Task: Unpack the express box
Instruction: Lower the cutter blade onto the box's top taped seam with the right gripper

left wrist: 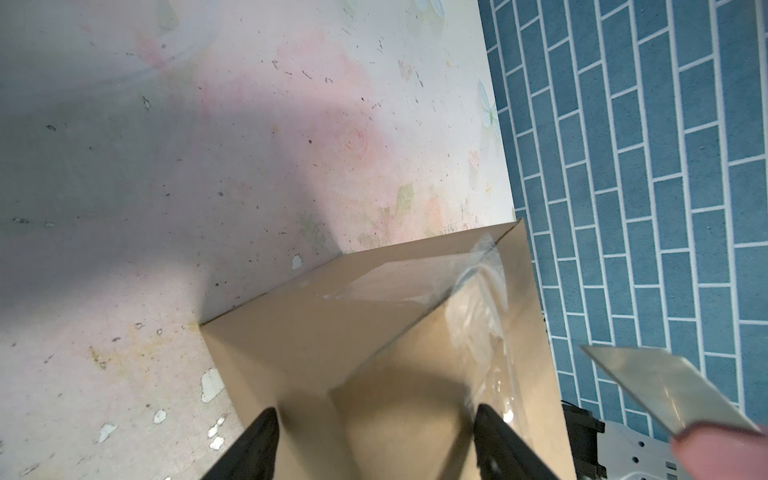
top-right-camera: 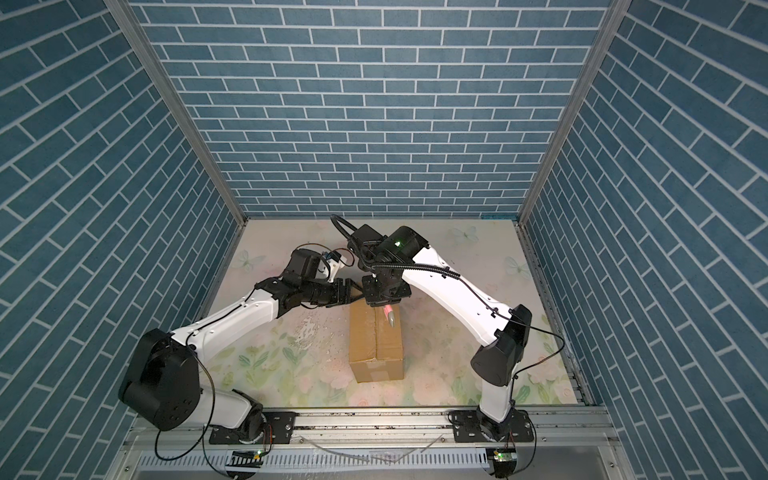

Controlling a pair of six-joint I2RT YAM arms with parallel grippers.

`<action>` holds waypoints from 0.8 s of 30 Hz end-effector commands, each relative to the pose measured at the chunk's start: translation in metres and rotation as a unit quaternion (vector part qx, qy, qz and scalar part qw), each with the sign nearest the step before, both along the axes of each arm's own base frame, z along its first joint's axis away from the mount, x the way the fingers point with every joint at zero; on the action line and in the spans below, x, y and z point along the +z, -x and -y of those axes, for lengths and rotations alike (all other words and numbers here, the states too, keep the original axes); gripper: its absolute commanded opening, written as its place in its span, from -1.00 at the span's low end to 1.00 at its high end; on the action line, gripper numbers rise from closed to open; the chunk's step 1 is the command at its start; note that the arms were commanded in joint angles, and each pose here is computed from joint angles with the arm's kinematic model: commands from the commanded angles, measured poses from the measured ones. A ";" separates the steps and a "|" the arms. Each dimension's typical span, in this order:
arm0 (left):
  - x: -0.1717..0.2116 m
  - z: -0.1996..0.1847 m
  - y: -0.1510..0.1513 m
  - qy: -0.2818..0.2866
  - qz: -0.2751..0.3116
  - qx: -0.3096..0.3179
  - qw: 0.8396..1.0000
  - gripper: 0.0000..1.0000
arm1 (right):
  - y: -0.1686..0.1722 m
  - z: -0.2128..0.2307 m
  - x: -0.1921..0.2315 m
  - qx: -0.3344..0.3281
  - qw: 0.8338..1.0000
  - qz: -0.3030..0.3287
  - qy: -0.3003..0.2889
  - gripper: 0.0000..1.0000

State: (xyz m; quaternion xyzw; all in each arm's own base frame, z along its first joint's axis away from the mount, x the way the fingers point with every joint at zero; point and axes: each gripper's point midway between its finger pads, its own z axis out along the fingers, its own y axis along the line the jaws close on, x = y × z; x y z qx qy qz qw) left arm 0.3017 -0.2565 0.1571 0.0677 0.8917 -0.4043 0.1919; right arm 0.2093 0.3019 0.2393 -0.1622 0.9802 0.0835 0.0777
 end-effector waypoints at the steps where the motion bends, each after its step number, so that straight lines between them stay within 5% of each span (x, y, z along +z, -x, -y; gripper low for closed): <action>1: -0.017 -0.011 0.002 -0.026 -0.013 0.020 0.999 0.47 | 0.006 0.008 -0.013 -0.021 0.999 -0.025 0.030 -1.00; 24: -0.017 -0.011 0.002 -0.013 -0.010 0.030 0.999 0.43 | -0.010 0.005 -0.027 -0.040 0.999 -0.026 0.025 -1.00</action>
